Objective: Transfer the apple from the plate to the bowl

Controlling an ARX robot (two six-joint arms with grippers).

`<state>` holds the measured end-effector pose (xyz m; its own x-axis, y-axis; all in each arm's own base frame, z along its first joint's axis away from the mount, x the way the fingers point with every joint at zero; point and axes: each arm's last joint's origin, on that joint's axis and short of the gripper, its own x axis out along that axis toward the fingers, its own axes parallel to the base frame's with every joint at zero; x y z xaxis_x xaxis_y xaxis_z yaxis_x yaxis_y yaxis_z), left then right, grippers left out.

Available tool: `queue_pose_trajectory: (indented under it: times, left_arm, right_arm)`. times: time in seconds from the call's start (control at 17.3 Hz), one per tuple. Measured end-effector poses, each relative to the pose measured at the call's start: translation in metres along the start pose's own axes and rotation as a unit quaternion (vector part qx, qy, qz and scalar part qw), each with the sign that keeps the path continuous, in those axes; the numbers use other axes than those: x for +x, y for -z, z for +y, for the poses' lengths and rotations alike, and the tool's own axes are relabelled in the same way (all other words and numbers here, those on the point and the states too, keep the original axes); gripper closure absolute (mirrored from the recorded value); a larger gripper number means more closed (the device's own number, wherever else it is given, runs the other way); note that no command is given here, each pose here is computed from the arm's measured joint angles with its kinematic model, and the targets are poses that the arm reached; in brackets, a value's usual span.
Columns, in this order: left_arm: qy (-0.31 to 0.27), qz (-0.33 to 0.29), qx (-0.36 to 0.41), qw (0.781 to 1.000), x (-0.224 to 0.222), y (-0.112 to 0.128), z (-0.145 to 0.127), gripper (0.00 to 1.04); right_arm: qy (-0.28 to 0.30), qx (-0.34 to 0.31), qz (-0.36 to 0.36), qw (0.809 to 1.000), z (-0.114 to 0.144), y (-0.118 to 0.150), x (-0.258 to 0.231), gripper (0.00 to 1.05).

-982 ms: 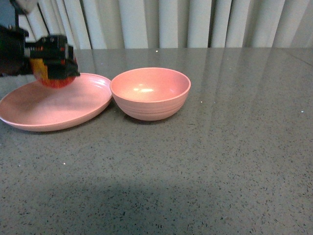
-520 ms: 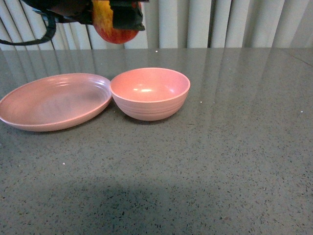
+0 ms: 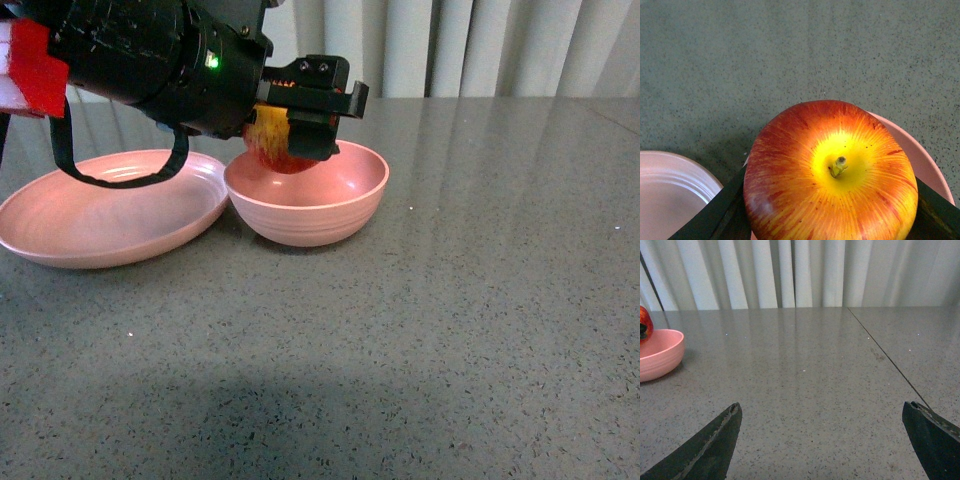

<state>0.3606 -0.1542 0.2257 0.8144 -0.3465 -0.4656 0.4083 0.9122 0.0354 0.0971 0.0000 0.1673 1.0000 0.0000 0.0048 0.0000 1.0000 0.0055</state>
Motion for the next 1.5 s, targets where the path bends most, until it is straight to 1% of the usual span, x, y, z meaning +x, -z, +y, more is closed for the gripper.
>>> queue_pose_trajectory:
  times: [0.52,0.81,0.87,0.92,1.04,1.1,1.33,1.39,1.5]
  left_arm:
    - [0.001,0.037,-0.029,0.999,0.013,0.016,-0.001,0.35]
    - [0.008,0.024,-0.033,0.999,0.014,0.014,-0.001,0.35]
    - [0.011,0.026,-0.034,0.999,0.015,0.015,-0.002,0.32]
    - [0.012,0.028,-0.034,0.999,0.016,0.016,-0.002,0.22]
    - [0.016,0.026,-0.033,0.999,0.017,0.016,-0.004,0.05]
    - [0.017,0.026,-0.035,0.999,0.017,0.016,-0.004,0.07]
    - [0.013,0.009,-0.041,0.999,0.014,0.010,-0.002,0.07]
    - [0.006,-0.005,-0.043,0.999,0.008,0.004,0.001,0.07]
    - [-0.011,-0.066,-0.046,0.997,-0.017,-0.023,0.009,0.07]
  right_arm:
    - [0.000,0.000,0.000,1.000,0.000,0.000,0.000,0.07]
    - [0.000,0.000,0.000,1.000,0.000,0.000,0.000,0.07]
    - [0.000,0.000,0.000,1.000,0.000,0.000,0.000,0.07]
    - [0.000,0.000,0.000,1.000,0.000,0.000,0.000,0.07]
    - [0.000,0.000,0.000,1.000,0.000,0.000,0.000,0.07]
    - [0.000,0.000,0.000,1.000,0.000,0.000,0.000,0.07]
    - [0.000,0.000,0.000,1.000,0.000,0.000,0.000,0.07]
    - [0.000,0.000,0.000,1.000,0.000,0.000,0.000,0.07]
    - [0.000,0.000,0.000,1.000,0.000,0.000,0.000,0.07]
